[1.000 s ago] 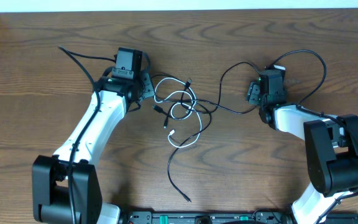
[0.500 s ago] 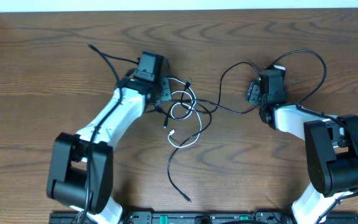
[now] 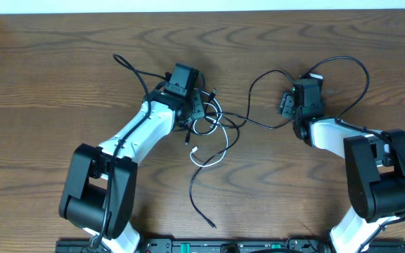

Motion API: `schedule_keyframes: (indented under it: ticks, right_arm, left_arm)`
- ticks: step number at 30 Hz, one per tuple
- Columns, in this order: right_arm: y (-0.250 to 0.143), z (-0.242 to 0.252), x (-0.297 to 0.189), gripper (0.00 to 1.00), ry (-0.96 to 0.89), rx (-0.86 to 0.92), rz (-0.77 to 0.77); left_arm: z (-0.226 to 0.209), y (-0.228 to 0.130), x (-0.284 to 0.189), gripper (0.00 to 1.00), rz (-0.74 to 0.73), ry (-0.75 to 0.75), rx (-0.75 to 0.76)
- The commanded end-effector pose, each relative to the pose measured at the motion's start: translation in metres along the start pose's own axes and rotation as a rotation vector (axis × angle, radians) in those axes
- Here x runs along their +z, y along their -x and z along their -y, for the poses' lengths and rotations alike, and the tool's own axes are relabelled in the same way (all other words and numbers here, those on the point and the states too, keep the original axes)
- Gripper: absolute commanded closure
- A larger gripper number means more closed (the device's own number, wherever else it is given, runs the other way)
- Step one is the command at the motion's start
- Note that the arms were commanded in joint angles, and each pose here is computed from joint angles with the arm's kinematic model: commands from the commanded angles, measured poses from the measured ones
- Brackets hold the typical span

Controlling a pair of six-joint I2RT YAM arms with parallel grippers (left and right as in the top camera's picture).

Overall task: Untangle cables
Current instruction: 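Hold the bundle with the left gripper and move it right toward center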

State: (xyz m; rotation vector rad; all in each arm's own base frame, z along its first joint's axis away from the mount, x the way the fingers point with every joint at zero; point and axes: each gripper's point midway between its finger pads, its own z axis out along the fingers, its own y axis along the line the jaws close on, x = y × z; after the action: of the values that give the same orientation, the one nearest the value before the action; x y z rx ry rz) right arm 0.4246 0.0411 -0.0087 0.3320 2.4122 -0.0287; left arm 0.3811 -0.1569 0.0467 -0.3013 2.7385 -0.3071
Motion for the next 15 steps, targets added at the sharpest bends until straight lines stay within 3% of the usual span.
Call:
schedule_keyframes:
  ticks: [1,15]
  right_arm:
    - [-0.111,0.022,0.013,0.25,-0.022,-0.003,-0.320]
    - [-0.110,0.022,0.013,0.25,-0.022,-0.003,-0.320]
  left_arm:
    - [-0.006,-0.011,0.010,0.56,-0.018,0.025,-0.075]
    - [-0.009,-0.014,0.034,0.55,-0.030,0.036,-0.105]
